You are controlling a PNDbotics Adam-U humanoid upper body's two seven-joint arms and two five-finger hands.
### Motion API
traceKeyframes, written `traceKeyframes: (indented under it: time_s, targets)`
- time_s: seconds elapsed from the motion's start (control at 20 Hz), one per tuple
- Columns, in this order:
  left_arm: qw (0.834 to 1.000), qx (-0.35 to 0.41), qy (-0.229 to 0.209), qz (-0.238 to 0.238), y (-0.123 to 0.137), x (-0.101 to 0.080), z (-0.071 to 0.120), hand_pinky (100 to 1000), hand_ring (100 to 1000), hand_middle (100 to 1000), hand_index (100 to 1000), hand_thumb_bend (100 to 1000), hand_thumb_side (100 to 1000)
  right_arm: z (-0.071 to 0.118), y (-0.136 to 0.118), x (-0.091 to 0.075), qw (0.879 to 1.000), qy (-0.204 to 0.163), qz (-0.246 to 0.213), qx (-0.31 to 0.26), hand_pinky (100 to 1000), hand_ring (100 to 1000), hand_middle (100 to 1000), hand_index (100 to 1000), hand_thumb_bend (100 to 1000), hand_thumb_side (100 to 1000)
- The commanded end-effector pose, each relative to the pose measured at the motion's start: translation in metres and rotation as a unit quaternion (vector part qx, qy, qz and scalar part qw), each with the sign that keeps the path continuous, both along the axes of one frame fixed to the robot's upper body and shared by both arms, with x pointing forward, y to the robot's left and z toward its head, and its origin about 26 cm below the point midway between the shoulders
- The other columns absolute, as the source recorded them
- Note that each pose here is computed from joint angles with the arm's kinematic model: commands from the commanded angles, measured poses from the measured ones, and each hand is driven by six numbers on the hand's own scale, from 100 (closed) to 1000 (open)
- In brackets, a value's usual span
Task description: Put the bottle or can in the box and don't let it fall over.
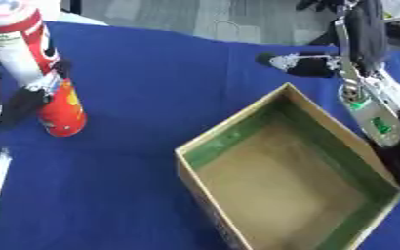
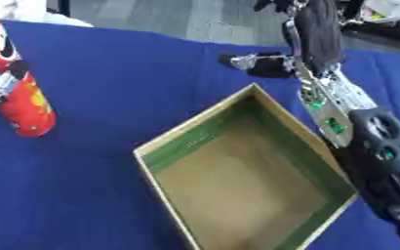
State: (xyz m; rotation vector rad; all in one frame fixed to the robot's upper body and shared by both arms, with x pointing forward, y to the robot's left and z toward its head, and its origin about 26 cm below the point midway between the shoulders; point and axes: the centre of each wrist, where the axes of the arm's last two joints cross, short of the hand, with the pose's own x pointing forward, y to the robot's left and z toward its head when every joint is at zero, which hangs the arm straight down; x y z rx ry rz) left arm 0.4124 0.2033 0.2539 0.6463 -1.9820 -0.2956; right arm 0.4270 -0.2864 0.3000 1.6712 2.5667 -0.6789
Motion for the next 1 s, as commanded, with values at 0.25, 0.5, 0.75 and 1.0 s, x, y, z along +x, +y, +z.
traceKeyframes:
  time_s: [0.25,0.5,0.75,1.0]
  targets:
    - [1.0,-0.006,-0.028,0.005,0.0,0.002,0.014,1000,1000,1000,923,637,550,0.018,-0.013,0.0,1.0,-0.017,-0.006,-0.013,597,418,514,509,1000,377]
    - [0.999,-0.007,-0.033,0.004,-0.001,0.004,0.017,1000,1000,1000,931,611,568,0.021,-0.016,0.001,1.0,-0.021,-0.005,-0.016,597,419,510,508,1000,399]
    - [0.999,-0.017,-0.035,-0.009,-0.004,0.007,0.018,1000,983,1000,932,527,611,0.025,-0.019,0.001,0.999,-0.031,-0.007,-0.027,591,418,483,503,1000,467]
    - [0.999,-0.023,-0.036,-0.025,-0.005,0.013,0.015,1000,985,1000,929,518,608,0.024,-0.024,0.004,0.999,-0.036,-0.012,-0.037,592,418,483,504,1000,465]
